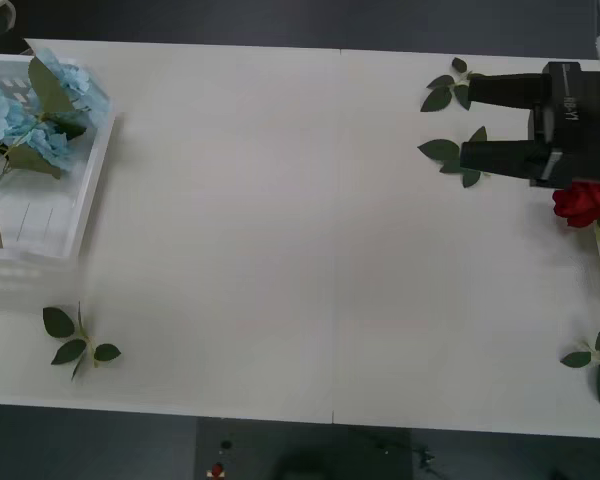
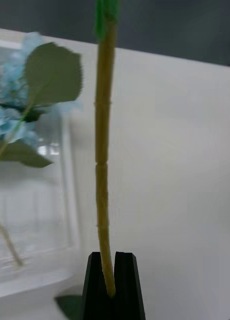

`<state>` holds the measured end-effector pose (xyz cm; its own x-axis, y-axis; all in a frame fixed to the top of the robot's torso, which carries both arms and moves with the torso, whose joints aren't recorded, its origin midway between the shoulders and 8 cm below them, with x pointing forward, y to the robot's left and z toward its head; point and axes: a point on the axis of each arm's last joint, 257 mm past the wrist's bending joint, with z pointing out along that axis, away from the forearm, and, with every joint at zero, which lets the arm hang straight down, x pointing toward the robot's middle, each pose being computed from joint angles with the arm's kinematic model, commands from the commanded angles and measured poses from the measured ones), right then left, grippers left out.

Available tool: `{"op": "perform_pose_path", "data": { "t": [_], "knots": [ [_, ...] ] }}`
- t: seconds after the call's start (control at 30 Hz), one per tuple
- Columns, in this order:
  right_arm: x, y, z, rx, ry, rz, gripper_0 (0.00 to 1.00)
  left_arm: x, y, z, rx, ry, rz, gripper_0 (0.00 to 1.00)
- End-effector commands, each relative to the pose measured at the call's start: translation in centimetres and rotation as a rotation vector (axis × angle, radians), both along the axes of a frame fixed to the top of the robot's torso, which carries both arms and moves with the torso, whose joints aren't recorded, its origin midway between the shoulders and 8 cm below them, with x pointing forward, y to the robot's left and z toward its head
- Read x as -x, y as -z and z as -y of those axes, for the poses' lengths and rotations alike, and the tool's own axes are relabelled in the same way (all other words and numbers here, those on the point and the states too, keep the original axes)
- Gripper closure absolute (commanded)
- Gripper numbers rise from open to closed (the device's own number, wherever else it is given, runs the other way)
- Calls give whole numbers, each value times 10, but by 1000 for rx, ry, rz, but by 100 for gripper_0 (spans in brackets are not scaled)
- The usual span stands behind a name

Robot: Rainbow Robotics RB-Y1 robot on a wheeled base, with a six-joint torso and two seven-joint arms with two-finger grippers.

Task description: Put the red flowers into the right box and the blue flowers into the left box

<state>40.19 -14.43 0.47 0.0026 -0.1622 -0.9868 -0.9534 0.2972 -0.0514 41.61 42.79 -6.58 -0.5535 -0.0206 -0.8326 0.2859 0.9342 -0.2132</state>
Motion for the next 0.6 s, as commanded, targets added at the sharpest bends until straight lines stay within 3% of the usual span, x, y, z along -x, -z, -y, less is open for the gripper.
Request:
{"op": "perform_pose_path", "data": {
  "t": [0.03, 0.27, 0.6],
  "knots": [
    [6, -10, 27, 62, -36, 35, 0, -1, 30, -34, -143, -109, -82, 100],
    [24, -18, 61, 84, -93, -46, 0, -29, 80, -100, -332, -293, -127, 100],
    [38, -25, 64, 81, -135, -70, 0, -74, 100, -129, -330, -378, -107, 100]
  ]
}}
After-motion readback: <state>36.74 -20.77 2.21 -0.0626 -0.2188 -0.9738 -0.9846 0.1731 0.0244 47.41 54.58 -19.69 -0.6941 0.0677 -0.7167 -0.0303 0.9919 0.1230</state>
